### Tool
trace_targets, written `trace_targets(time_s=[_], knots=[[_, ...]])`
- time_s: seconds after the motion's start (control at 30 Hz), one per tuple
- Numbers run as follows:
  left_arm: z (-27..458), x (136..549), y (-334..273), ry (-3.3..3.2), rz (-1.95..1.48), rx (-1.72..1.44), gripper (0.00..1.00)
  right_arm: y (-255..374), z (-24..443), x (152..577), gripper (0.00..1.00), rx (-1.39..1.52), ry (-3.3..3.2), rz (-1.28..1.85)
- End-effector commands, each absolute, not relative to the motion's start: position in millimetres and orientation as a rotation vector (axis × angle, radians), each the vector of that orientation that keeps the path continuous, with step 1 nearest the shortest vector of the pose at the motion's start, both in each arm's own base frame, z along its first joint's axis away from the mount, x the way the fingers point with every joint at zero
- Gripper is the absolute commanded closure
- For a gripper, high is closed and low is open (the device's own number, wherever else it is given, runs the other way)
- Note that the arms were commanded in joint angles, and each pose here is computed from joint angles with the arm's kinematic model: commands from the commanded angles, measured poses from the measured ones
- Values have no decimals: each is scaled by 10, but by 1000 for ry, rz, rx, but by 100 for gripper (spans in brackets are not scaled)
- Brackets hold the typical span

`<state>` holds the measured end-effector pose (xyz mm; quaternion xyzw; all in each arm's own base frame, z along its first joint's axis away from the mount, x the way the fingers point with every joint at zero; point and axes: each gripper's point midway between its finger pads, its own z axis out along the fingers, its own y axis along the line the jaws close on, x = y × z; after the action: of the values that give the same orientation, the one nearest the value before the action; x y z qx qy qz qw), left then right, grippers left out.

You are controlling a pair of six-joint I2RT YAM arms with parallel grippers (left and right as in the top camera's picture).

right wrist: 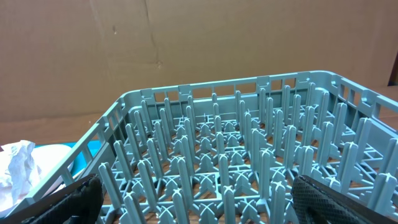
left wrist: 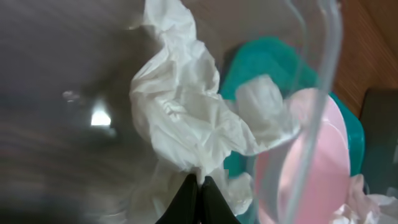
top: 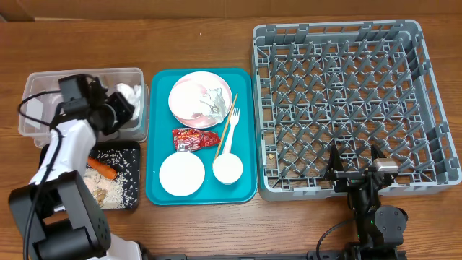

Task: Sort waste into correct bins and load items into the dishwasher
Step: 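Open the left gripper to drop the tissue into the clear bin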

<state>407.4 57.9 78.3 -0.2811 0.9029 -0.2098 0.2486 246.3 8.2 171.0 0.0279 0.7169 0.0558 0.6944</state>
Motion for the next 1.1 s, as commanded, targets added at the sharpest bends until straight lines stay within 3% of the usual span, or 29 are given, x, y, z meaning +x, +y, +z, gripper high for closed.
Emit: trace_targets(time_s=[0.0, 0.37, 0.47, 0.67, 0.83, 0.87, 0.9, 0.93, 1.07], knots=[[760, 3975, 797, 2450, -583, -819, 96, 74, 1694, 2464, 0, 64, 1595, 117], [864, 3812, 1244, 2332, -688, -996, 95, 74, 1694, 2464, 0, 64, 1595, 117], [865, 3756, 1405, 2304, -672, -1042, 79, 74, 1694, 2464, 0, 64, 1595, 117], [895, 3747, 1437, 2288, -684, -1045, 62, 74, 1694, 2464, 0, 64, 1595, 117], [1009, 3751, 1432, 2270, -677, -1018, 60, 74, 1695, 2464, 0, 64, 1595, 117], [1049, 3756, 1418, 2263, -686, -1006, 52, 74, 1695, 2464, 0, 64, 1595, 117], [1094, 3760, 1404, 2255, -694, -994, 21, 74, 1695, 2464, 0, 64, 1595, 117], [1144, 3766, 1381, 2248, -705, -971, 0, 74, 1694, 2464, 0, 64, 1595, 117], [1393, 3778, 1271, 2218, -747, -854, 0, 74, 1694, 2464, 0, 64, 1595, 117]])
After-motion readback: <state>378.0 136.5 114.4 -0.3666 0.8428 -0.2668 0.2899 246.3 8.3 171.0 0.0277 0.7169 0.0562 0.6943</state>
